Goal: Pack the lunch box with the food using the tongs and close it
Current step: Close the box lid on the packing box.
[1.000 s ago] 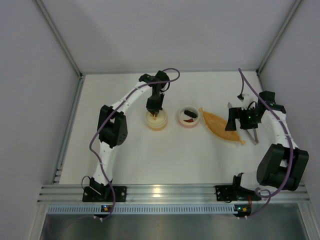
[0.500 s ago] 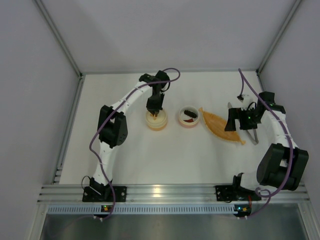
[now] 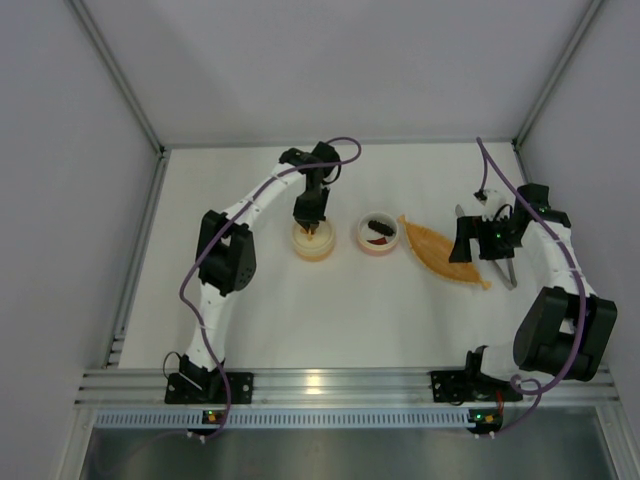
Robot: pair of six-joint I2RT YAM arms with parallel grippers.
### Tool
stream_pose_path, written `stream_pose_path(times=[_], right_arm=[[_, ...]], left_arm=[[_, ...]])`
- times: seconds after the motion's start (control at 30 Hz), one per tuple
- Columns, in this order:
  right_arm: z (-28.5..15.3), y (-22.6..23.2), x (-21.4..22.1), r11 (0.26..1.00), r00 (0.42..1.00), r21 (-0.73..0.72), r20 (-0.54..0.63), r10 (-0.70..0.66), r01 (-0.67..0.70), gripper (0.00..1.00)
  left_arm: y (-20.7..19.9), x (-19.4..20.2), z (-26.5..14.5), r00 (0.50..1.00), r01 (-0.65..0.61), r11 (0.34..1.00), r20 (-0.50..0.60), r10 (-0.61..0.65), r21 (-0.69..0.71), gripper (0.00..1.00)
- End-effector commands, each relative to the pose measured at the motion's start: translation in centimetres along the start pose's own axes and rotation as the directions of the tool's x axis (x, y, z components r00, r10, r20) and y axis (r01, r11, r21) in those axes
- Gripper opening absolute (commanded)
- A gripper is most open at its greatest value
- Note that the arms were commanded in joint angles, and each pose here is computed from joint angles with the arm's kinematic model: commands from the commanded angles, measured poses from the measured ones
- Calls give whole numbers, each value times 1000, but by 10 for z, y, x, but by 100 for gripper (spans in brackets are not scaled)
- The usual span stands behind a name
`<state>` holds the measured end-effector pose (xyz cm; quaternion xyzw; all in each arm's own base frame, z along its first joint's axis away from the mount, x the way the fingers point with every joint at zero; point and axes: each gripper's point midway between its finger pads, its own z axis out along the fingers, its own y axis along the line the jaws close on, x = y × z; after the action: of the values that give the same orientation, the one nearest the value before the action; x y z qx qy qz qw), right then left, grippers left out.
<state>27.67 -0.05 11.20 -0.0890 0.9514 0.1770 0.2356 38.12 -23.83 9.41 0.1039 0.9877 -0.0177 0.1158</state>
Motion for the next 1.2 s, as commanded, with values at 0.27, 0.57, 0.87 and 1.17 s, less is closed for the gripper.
stream_pose_path(times=[0.27,0.57,0.87,1.17], right_arm=[[0,-4,-12,1000,999,-3,49,-9,9,99],[0,-4,-13,1000,999,-6,47,-12,12,99],[-1,-3,-15,1000,999,-9,46,-17,17,100],[-1,-3,-15,1000,999,-15,44,-19,20,100]], left_arm=[[3,-8,1,999,-28,999,21,29,-22,0],[0,-6,4,992,-125,992,34,124,20,0],[-14,12,6,946,-322,932,27,322,168,0],[-12,21,12,831,-550,802,54,554,231,0]])
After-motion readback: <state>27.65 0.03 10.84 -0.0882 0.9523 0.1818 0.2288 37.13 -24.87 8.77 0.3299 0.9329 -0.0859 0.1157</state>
